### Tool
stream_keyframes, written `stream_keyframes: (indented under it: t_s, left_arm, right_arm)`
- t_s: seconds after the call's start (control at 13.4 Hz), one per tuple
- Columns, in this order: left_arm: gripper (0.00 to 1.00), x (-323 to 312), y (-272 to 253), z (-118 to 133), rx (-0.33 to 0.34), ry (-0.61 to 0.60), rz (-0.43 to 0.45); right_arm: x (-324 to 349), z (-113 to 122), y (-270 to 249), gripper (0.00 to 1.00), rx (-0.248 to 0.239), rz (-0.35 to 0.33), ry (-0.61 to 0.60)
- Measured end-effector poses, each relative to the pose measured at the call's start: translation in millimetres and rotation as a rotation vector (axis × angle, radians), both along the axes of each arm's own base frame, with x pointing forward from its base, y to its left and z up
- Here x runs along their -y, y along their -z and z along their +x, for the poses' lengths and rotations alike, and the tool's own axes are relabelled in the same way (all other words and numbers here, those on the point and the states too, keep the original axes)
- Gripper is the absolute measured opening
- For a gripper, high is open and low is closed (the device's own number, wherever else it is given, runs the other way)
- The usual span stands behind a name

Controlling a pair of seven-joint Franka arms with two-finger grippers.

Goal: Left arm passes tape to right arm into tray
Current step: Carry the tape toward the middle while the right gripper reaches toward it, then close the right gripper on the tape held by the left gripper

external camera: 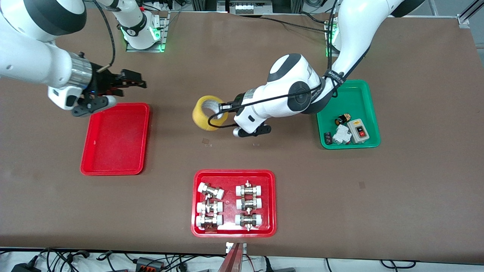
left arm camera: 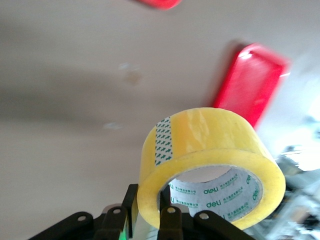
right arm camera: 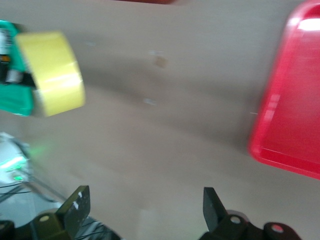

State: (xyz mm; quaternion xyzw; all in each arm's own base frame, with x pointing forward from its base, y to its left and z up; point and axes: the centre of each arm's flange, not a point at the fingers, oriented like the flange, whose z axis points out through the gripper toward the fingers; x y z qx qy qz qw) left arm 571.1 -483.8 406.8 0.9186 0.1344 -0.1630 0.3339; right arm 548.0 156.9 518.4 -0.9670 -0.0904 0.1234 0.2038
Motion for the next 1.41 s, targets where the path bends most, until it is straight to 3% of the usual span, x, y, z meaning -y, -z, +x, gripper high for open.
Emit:
stream_keyframes:
  t_s: [0.22,0.45,0.82,1.04,1.41]
  left_arm:
    - [0.21,19.7,-19.1,0.7,0.043,-0.078,-0.148]
    - [0.21,25.7,-19.9,-1.8,0.046,-0.094,-0.17]
    - [0.21,23.8,-19.2,2.0,0.035,-0.106,-0.183]
    - [0.21,23.3,-19.9,2.8,0.036,-0.108,-0.184]
    - [0.21,20.4,-21.0,5.6,0.038,-0.113,-0.186]
  right_arm:
    - [-11.6,6.0,-3.3,1.0,0.015,0.103,0.011]
    - [-21.2,20.3,7.8,1.0,0.045,0.222,0.007]
    - [-30.2,43.5,8.4,1.0,0.164,0.265,0.012]
    - [-34.5,47.6,14.4,1.0,0.177,0.327,-0.004]
    - [-35.8,51.9,26.5,1.0,0.173,0.339,-0.011]
